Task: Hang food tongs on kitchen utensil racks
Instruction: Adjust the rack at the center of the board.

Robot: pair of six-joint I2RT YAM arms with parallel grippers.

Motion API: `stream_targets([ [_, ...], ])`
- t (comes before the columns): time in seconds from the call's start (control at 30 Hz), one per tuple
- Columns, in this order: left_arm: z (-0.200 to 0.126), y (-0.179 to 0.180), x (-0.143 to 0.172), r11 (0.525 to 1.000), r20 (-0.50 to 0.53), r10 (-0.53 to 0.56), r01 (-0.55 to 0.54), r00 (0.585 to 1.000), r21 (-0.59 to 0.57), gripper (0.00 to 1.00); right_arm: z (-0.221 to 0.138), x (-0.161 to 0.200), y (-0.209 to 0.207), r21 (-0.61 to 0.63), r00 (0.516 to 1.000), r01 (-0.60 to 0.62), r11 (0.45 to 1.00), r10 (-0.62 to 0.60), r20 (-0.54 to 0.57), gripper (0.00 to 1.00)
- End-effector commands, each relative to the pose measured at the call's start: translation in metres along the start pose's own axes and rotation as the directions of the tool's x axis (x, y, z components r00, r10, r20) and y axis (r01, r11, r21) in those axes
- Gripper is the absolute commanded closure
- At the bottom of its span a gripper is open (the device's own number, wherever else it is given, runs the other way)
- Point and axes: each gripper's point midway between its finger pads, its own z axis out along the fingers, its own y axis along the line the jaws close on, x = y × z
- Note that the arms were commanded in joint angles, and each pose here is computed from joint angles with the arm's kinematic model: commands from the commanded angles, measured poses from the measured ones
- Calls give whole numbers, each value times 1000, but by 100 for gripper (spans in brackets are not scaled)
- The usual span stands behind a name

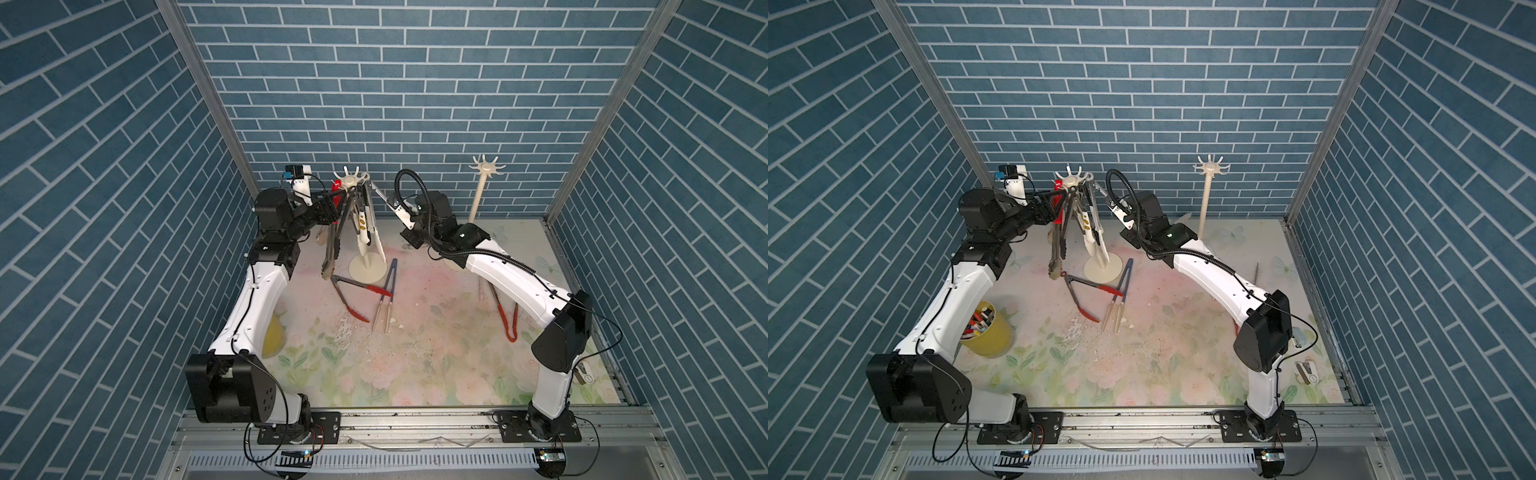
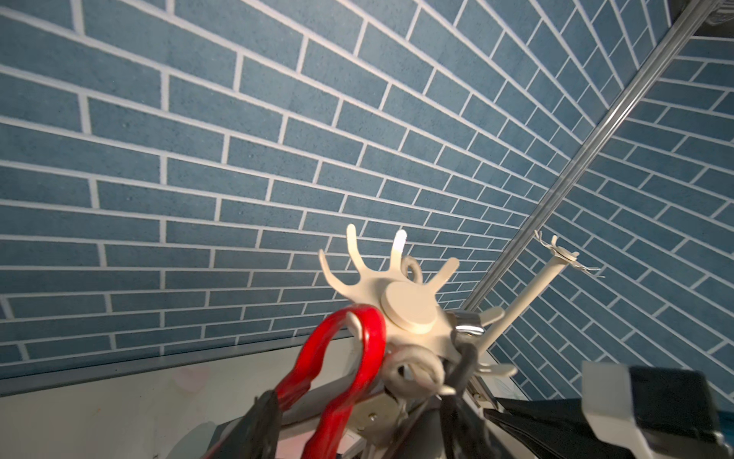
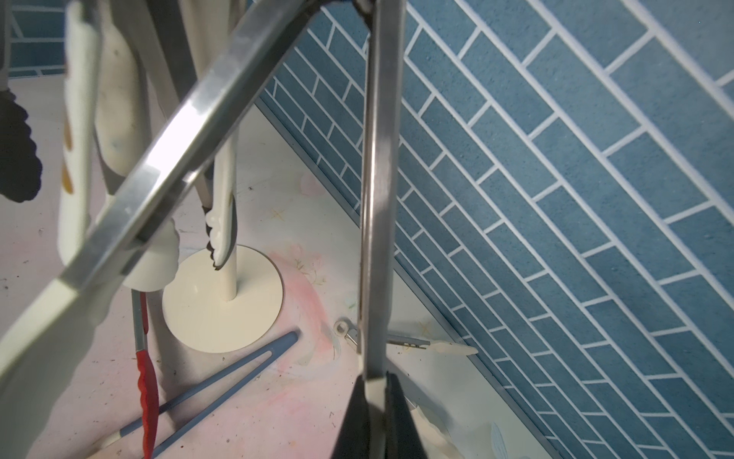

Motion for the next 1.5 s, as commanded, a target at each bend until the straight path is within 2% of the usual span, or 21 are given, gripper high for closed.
stream_targets([
  [0.0,-1,9,-9,999,10,25,-25,1000,-39,35,-28,-31,-8,34,993,38,999,-42,107,100],
  [0.4,9,20,-20,998,33,-2,4,999,-55,36,-51,-37,-9,63,986,74,995,-82,146,100],
  [0.8,26,20,-29,999,44,-46,46,998,-5,38,-64,-38,1,50,981,97,994,-104,161,100],
  [1.07,31,21,-27,999,36,-53,53,998,3,38,-68,-29,1,61,986,94,994,-102,132,100],
  [1.47,20,17,-30,999,64,-48,48,997,12,25,-65,5,-20,148,996,77,986,-81,21,100],
])
